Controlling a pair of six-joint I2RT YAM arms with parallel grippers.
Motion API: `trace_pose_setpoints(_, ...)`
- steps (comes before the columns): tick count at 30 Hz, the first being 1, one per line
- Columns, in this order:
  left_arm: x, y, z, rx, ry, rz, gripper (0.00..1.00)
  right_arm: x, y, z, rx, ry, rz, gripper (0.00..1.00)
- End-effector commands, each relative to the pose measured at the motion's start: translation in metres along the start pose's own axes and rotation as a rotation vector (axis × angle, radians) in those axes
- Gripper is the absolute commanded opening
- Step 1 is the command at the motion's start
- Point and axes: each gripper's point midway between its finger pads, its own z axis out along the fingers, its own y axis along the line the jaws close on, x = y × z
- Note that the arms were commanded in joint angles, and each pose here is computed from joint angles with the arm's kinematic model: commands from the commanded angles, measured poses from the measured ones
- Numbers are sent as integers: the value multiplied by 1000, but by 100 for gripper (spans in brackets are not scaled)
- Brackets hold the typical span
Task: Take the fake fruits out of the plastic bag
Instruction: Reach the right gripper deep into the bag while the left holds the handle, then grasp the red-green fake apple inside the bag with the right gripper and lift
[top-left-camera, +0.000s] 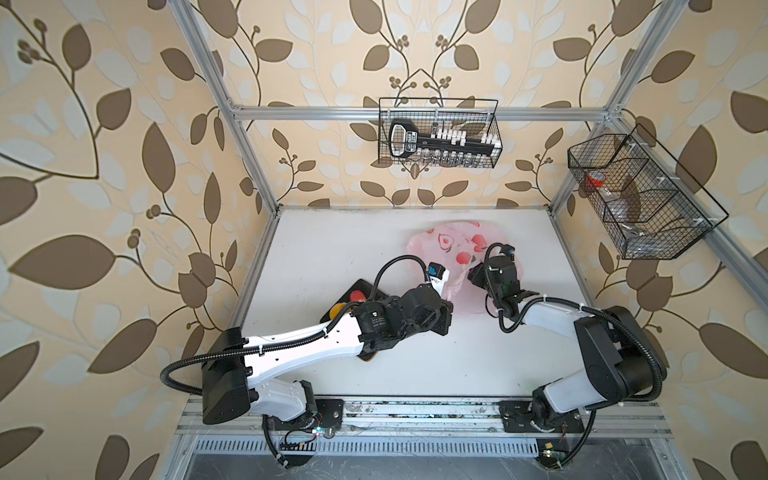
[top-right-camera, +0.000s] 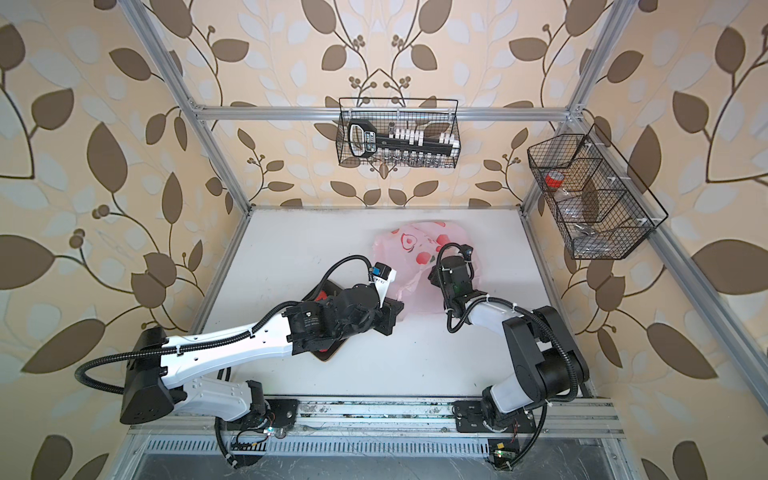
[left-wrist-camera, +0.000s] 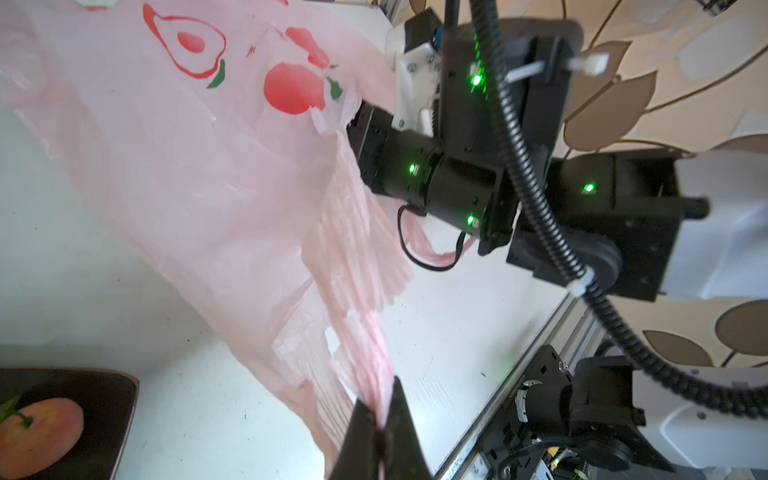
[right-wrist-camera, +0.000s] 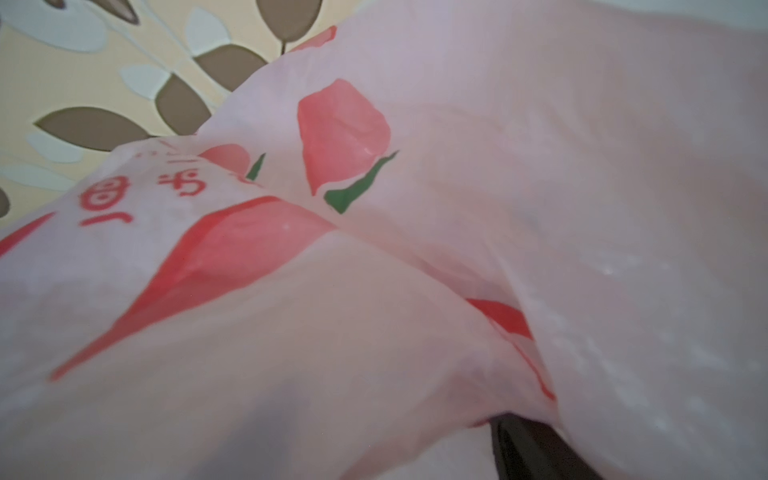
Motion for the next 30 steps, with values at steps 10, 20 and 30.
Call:
trace_pose_setpoints(10, -1, -8, -12, 68, 9, -31, 0, 5, -35, 41, 218, 54, -87, 86)
trace_pose_setpoints(20, 2, -9, -8, 71, 20, -41, 0, 29, -41, 64, 268, 171, -66, 85)
trace_pose_setpoints(30, 2, -6, 6, 36, 21, -58, 0, 7, -18, 39, 154, 142, -30, 61)
